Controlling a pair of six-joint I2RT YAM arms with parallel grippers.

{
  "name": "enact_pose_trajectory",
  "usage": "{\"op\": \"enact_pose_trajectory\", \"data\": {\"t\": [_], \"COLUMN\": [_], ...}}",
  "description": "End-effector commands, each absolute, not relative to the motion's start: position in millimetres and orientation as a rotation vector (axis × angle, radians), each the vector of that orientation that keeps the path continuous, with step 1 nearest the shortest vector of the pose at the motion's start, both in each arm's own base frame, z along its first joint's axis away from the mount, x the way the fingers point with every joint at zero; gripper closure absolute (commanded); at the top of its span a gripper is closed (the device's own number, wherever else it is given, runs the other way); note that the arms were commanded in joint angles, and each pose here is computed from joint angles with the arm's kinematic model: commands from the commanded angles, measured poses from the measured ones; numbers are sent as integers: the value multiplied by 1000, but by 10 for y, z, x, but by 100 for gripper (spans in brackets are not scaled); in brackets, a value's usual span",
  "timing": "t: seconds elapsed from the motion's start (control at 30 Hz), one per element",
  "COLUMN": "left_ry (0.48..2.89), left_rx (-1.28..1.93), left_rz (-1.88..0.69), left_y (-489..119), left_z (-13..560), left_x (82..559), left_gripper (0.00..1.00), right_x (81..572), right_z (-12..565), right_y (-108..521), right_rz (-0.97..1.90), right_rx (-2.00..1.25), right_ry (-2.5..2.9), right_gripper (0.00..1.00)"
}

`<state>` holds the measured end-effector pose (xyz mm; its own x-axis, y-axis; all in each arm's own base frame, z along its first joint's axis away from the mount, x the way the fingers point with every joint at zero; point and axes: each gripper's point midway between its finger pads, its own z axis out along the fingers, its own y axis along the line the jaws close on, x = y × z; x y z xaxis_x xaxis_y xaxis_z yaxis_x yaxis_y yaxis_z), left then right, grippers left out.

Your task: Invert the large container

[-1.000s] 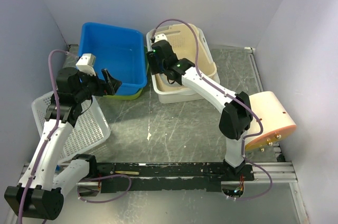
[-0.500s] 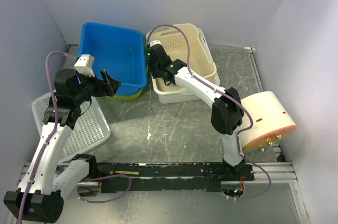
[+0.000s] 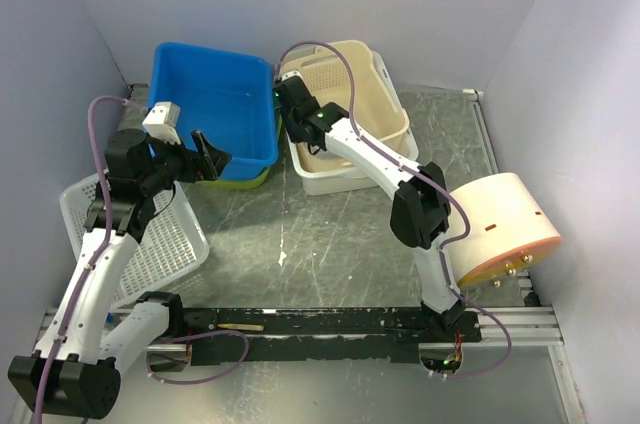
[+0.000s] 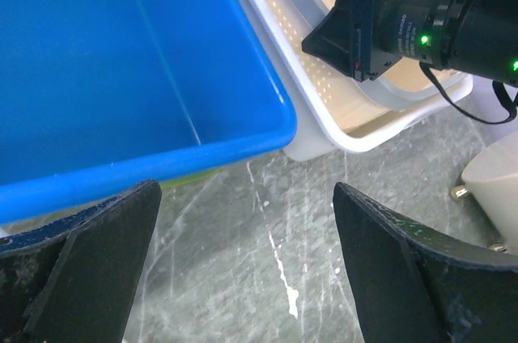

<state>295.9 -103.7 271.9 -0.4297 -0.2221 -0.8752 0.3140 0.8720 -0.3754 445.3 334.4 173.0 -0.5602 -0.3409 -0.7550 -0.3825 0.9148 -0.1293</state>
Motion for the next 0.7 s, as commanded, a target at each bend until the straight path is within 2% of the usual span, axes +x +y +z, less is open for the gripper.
{"op": "enact_pose_trajectory", "data": {"t": [0.0, 0.3, 0.5, 0.57, 0.67], "left_ry": [1834, 1799, 1805, 1792, 1759], "left_rx": [47, 102, 95, 119, 149], "left_rz": [-707, -805, -905, -928, -973], "left_y": [-1170, -1335, -1517, -1649, -1821], "left_z": [2913, 3066, 3345, 3441, 3557], "left_x": [3111, 3256, 3253, 3215, 3152], "left_gripper": [1, 0, 6, 1, 0], "right_x": [4415, 4218, 4082, 4021, 4032], "right_z": [2241, 3741, 4612, 4883, 5179], "right_y": [3490, 3301, 2892, 2713, 2469], "right_rz": [135, 333, 337, 349, 465], "right_rx": [-533, -312, -154, -103, -58], "right_ry": [2135, 1875, 1694, 1634, 1566], "right_gripper": [100, 100, 100, 100, 100]}}
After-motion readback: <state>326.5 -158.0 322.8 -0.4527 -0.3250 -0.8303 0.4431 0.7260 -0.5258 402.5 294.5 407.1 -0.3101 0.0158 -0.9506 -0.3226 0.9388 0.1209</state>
